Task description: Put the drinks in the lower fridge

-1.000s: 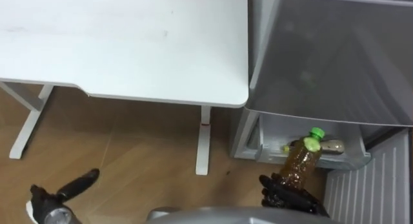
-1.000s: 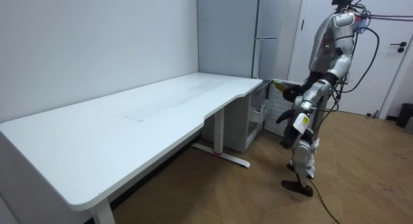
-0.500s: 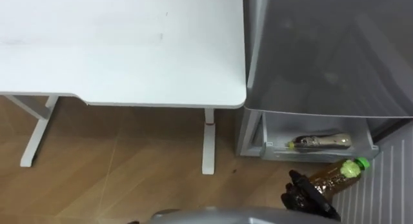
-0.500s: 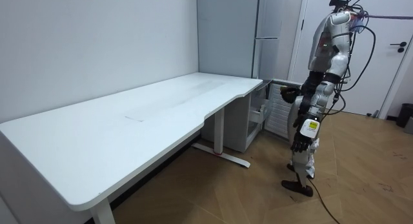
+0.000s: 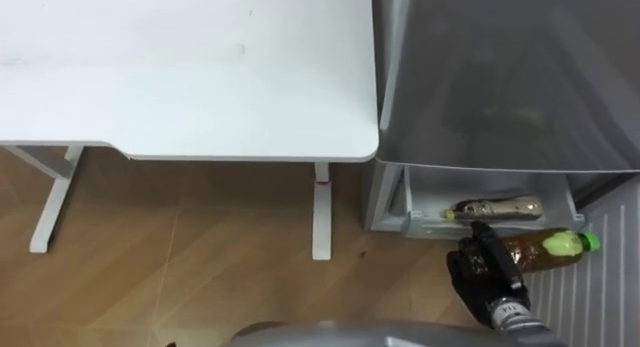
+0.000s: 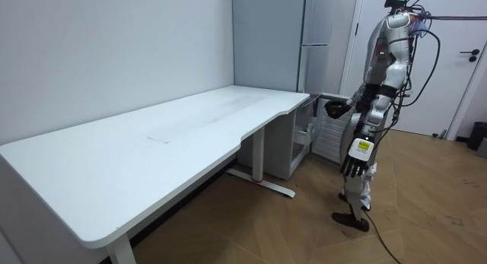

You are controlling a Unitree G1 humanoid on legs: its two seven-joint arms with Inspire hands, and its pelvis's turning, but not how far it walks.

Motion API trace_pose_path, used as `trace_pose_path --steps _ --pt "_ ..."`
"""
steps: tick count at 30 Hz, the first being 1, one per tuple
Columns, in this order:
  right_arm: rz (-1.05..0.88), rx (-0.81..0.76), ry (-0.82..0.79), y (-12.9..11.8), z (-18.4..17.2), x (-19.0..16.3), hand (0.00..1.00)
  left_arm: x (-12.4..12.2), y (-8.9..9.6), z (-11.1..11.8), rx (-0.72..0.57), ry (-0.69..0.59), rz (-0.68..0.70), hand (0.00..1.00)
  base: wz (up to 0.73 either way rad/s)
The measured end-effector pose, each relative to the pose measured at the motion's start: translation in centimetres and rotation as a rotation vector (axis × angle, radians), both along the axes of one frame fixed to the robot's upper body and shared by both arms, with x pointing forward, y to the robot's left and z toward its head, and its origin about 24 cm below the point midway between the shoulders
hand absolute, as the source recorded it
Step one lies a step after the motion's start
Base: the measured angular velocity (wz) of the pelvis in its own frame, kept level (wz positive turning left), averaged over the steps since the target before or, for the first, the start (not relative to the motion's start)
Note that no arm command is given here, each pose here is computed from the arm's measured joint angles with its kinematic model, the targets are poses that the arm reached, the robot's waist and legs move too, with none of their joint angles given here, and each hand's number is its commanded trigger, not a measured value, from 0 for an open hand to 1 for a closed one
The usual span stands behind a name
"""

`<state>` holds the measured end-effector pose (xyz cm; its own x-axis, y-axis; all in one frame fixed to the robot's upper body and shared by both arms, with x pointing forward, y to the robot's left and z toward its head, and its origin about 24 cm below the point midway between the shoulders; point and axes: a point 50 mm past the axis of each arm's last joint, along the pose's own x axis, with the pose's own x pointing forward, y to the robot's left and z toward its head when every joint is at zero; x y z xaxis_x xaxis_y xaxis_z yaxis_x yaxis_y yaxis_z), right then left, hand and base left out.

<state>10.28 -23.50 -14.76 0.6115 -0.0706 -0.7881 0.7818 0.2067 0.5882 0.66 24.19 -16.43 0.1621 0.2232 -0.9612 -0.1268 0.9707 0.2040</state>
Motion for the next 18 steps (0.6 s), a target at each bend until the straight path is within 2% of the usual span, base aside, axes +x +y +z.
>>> trace_pose_path --steps 11,18 --pt "-0.063 0.029 -0.153 0.3 2.9 9.8 1.0 6.9 -0.8 0.1 -0.03 -0.087 -0.158 0.0 0.0" --pt "-0.07 0.011 -0.191 -0.7 4.9 13.0 1.0 9.5 -1.0 0.6 -0.046 -0.119 -0.235 0.0 0.0"
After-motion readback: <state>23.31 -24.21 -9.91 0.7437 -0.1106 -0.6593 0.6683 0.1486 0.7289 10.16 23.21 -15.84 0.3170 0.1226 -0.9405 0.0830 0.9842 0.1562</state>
